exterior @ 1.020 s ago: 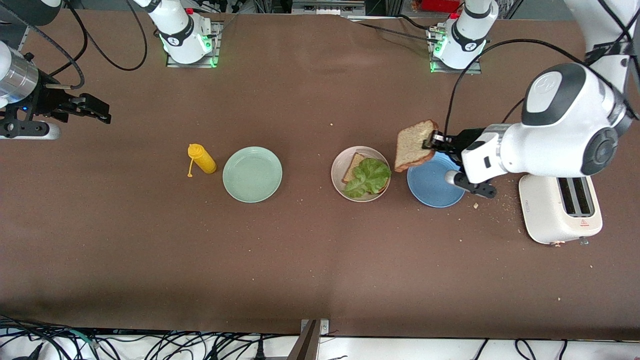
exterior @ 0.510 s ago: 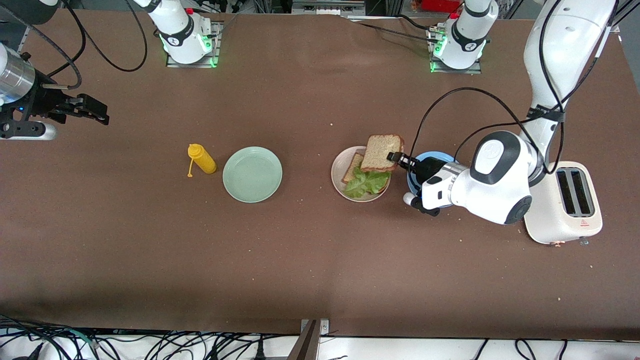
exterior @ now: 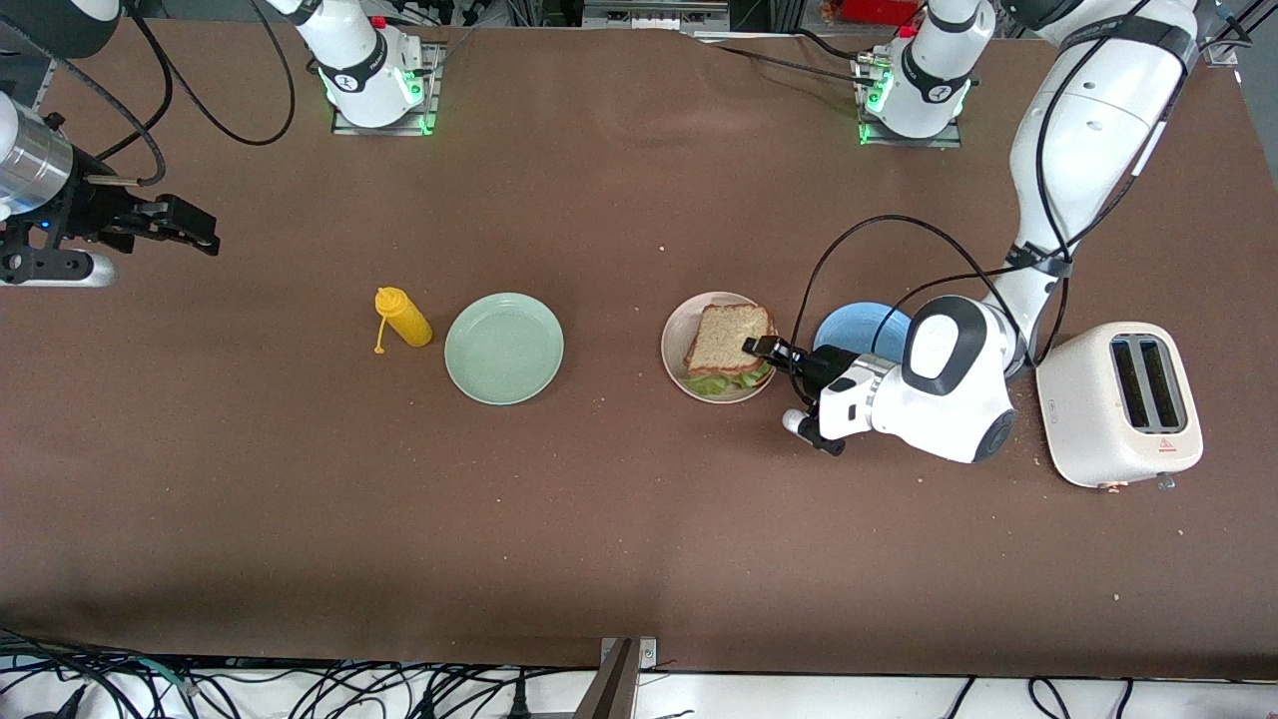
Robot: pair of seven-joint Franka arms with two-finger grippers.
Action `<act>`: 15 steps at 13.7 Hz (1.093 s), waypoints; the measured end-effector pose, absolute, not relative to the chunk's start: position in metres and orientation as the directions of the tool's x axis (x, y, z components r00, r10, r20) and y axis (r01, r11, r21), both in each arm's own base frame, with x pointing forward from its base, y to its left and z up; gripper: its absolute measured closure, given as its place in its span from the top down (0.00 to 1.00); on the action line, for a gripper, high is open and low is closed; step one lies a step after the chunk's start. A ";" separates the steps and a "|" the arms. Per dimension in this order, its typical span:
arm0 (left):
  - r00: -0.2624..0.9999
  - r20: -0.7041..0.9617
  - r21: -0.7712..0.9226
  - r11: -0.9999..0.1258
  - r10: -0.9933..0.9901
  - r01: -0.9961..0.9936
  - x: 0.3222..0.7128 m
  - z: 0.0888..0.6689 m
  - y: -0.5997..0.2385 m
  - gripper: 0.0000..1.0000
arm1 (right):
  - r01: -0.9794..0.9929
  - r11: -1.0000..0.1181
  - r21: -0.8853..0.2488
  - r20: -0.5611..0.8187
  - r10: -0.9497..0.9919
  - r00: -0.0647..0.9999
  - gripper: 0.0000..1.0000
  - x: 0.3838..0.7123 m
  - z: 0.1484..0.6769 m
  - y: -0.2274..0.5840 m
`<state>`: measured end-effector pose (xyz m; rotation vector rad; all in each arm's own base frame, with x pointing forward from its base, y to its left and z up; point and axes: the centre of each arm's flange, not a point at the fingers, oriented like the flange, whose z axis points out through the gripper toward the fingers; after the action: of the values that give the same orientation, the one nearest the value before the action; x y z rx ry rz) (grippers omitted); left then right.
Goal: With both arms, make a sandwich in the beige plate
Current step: 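Carry the toast with the left gripper and lay it on the lettuce, then open the left gripper and raise it away from the sandwich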
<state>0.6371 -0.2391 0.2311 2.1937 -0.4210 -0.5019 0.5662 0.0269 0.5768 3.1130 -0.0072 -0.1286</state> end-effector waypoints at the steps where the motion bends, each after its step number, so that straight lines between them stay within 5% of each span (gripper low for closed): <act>1: 0.861 -0.207 0.791 -0.598 -0.465 -0.133 0.633 0.220 -0.239 0.09 | -0.002 -1.000 0.025 -0.078 -0.004 0.997 1.00 0.569 0.574 0.028; 3: 0.858 -0.196 0.793 -0.591 -0.474 -0.146 0.628 0.205 -0.239 0.22 | 0.000 -1.000 0.025 -0.079 -0.002 0.997 1.00 0.572 0.569 0.029; 10: 0.841 -0.041 0.796 -0.527 -0.540 -0.299 0.640 0.194 -0.200 0.94 | -0.002 -1.000 0.024 -0.074 -0.003 0.997 1.00 0.573 0.571 0.028; 15: 0.815 -0.019 0.732 -0.564 -0.579 -0.383 0.649 0.218 -0.193 1.00 | -0.002 -1.000 0.024 -0.074 -0.004 0.997 1.00 0.573 0.571 0.028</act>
<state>0.6488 -0.1926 0.2176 2.2362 -0.7027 -0.3314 0.5730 0.0280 0.5713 3.1153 -0.0042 -0.1156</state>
